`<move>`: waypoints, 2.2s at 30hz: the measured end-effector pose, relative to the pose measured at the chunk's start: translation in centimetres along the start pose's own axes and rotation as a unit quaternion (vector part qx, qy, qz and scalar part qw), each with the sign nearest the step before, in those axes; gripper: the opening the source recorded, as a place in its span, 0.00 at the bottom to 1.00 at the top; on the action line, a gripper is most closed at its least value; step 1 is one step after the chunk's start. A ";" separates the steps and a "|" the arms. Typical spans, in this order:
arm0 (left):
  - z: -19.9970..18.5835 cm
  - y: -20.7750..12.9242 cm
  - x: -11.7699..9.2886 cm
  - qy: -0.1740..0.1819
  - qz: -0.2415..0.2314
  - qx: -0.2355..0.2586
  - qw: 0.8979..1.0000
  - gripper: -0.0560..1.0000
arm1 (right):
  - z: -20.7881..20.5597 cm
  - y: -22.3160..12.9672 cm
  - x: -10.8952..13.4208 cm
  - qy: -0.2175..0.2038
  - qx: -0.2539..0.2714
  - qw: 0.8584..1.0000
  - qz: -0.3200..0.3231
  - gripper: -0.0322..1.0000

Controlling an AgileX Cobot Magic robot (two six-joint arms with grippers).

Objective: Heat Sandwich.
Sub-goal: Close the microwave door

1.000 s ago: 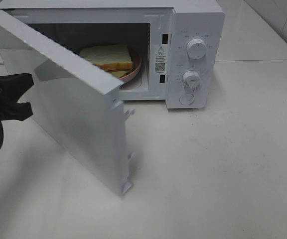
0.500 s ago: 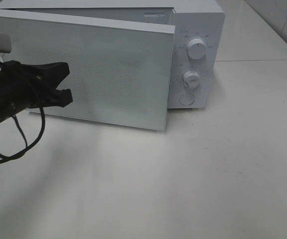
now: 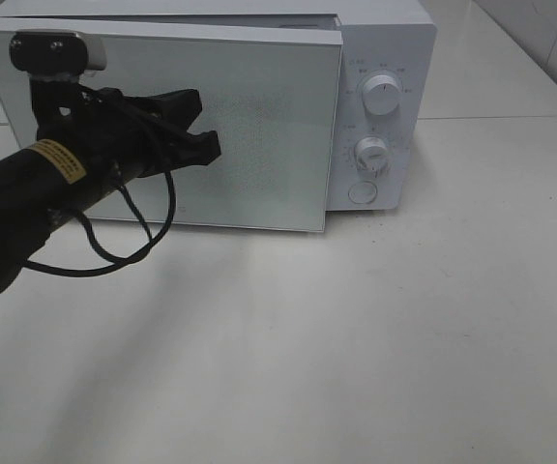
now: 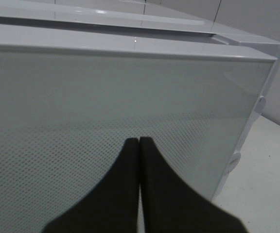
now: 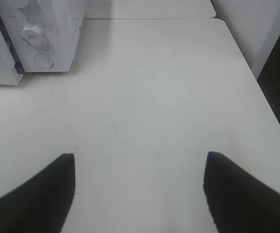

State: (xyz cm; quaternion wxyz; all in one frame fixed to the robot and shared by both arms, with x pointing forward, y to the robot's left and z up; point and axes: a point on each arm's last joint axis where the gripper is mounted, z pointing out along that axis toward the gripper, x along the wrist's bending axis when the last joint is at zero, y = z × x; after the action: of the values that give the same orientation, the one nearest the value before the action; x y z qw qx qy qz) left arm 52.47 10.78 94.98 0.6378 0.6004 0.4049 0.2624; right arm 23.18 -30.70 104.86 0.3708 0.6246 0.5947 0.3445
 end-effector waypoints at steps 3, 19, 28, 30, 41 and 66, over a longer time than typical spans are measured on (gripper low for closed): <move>0.6 -0.1 -0.3 -0.002 -0.003 -0.003 1.000 0.05 | 0.0 0.0 0.0 0.000 0.000 1.000 0.000 0.72; 5.6 -0.1 -2.0 -0.013 -0.017 -0.035 0.999 0.05 | 0.0 0.0 0.0 0.000 0.000 1.000 0.000 0.72; 7.5 -0.5 -3.1 -0.034 -0.008 -0.031 0.999 0.05 | 0.0 0.0 0.0 0.000 0.000 1.000 0.000 0.72; 8.1 -0.5 -3.1 -0.033 -0.009 -0.034 0.999 0.05 | 0.0 0.0 0.0 0.000 0.000 1.000 0.000 0.72; 8.9 -0.5 -3.3 -0.042 0.003 -0.022 0.999 0.05 | 0.0 0.0 0.0 0.000 0.000 1.000 0.000 0.72; 9.1 -0.2 -2.3 -0.039 0.033 -0.021 0.998 0.05 | 0.0 0.0 0.0 0.000 0.000 1.000 0.000 0.72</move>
State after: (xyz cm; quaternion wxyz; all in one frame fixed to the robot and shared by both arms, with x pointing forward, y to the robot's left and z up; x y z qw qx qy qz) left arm 58.78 3.79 94.85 0.6566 0.6095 0.3541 0.2682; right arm 23.19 -30.70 104.87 0.3711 0.6244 0.5946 0.3448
